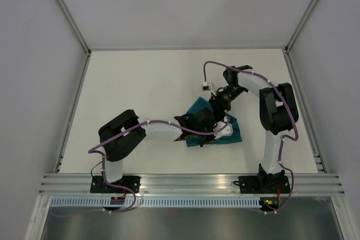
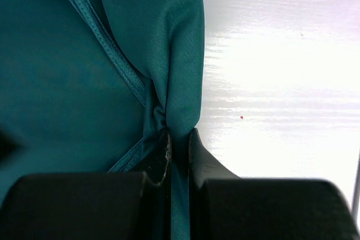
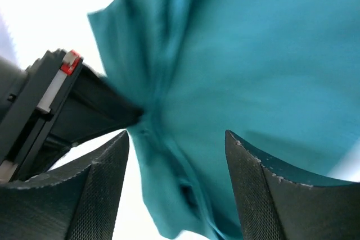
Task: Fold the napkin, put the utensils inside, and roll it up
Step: Roll the napkin with the utensil
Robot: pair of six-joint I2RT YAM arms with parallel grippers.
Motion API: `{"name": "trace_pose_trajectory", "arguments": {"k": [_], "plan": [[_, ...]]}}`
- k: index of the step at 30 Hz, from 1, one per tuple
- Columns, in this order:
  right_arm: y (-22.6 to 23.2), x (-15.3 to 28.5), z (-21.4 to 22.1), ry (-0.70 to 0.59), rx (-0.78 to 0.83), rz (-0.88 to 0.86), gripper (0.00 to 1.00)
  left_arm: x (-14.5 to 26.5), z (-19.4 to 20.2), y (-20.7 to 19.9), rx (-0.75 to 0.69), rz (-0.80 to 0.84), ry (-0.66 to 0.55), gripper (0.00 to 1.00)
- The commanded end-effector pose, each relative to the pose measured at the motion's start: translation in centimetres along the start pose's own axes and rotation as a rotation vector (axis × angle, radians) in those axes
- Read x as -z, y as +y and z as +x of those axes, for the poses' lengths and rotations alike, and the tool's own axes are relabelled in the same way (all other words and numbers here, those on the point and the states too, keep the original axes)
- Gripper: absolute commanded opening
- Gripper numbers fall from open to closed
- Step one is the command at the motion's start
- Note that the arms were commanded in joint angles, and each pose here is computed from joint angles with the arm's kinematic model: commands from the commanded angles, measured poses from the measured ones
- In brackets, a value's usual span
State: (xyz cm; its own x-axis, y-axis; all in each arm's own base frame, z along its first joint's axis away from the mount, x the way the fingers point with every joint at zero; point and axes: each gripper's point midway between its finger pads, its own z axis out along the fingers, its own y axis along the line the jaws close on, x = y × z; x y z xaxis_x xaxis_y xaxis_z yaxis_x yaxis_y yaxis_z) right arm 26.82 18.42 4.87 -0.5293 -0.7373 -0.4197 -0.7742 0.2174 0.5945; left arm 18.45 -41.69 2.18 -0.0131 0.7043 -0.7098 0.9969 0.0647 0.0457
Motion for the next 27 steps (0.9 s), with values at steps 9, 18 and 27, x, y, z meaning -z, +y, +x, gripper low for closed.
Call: {"name": "trace_pose_trajectory", "arguments": {"k": [9, 18, 27], "plan": [[-3.4, 15.4, -5.4, -0.509, 0.061, 0.535, 0.75, 0.7, 4.5, -3.0, 0.430, 0.351, 0.082, 0.02], [3.4, 12.6, -0.7, -0.438, 0.410, 0.627, 0.75, 0.7, 4.8, -2.4, 0.649, 0.544, 0.037, 0.02], [7.2, 4.5, 2.3, -0.304, 0.605, 0.652, 0.76, 0.7, 5.6, -1.6, 0.734, 0.573, 0.049, 0.02]]}}
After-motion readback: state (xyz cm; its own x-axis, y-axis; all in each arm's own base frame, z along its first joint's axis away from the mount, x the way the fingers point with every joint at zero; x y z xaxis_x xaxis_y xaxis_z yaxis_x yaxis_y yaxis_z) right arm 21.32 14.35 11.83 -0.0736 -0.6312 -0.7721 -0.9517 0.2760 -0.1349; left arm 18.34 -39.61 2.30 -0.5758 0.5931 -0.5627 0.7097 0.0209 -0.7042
